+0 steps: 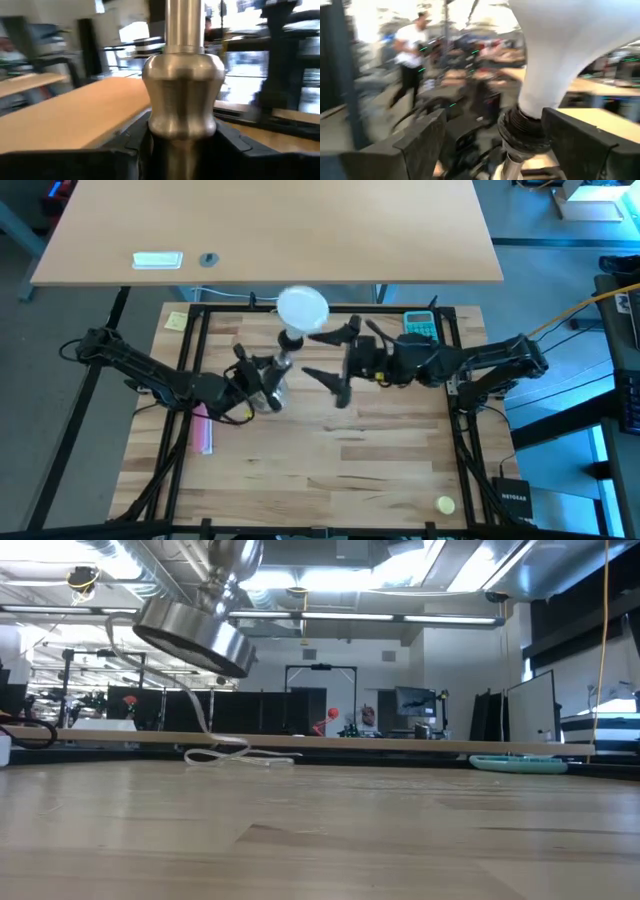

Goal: Screw lightbulb
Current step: Remove the white lightbulb from the silver lamp

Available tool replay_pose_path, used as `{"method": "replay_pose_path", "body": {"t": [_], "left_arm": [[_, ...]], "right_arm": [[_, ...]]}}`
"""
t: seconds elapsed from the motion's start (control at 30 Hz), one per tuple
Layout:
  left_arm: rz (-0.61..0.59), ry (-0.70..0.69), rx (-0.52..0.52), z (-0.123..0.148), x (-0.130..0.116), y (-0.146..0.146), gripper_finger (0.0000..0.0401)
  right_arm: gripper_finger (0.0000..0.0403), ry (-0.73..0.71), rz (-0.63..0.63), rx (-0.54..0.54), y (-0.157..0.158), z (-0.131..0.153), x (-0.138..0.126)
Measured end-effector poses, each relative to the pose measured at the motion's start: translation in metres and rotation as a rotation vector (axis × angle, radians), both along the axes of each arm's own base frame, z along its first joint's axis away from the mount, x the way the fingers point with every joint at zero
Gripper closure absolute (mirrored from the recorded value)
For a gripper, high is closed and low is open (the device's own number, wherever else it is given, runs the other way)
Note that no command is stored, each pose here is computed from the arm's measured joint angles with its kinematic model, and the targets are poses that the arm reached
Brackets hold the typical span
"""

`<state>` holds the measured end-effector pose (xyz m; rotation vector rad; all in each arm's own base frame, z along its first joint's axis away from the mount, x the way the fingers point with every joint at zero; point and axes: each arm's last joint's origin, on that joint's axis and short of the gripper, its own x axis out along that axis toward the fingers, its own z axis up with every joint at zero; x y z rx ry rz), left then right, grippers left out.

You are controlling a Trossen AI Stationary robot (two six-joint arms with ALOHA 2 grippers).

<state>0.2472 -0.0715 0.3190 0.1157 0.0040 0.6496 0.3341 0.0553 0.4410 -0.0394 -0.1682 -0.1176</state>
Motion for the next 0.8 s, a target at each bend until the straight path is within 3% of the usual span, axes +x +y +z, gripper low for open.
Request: {"method": "replay_pose_path", "body": {"t": [0.17, 0.53, 0.63, 0.77, 0.8], "left_arm": [[0.03, 0.009, 0.019, 0.001, 0.0, 0.001, 0.0274], [0.018, 0.02, 0.029, 0.0, 0.0, 0.0, 0.0274], [-0.005, 0.022, 0.03, 0.0, 0.0, -0.001, 0.0274], [-0.031, 0.021, 0.028, -0.001, 0.001, -0.002, 0.0274], [-0.04, 0.028, 0.031, -0.001, 0.0, -0.003, 0.0274]], "right_arm": [[0.0079, -0.125, -0.143, 0.026, -0.006, -0.007, 0.021], [0.0087, -0.252, -0.159, 0.016, -0.021, -0.009, 0.036], [0.0134, -0.252, -0.114, -0.007, -0.019, -0.01, 0.037], [0.0254, -0.251, -0.101, -0.016, -0.018, -0.01, 0.037], [0.0255, -0.245, -0.102, -0.024, -0.018, -0.01, 0.037]]}}
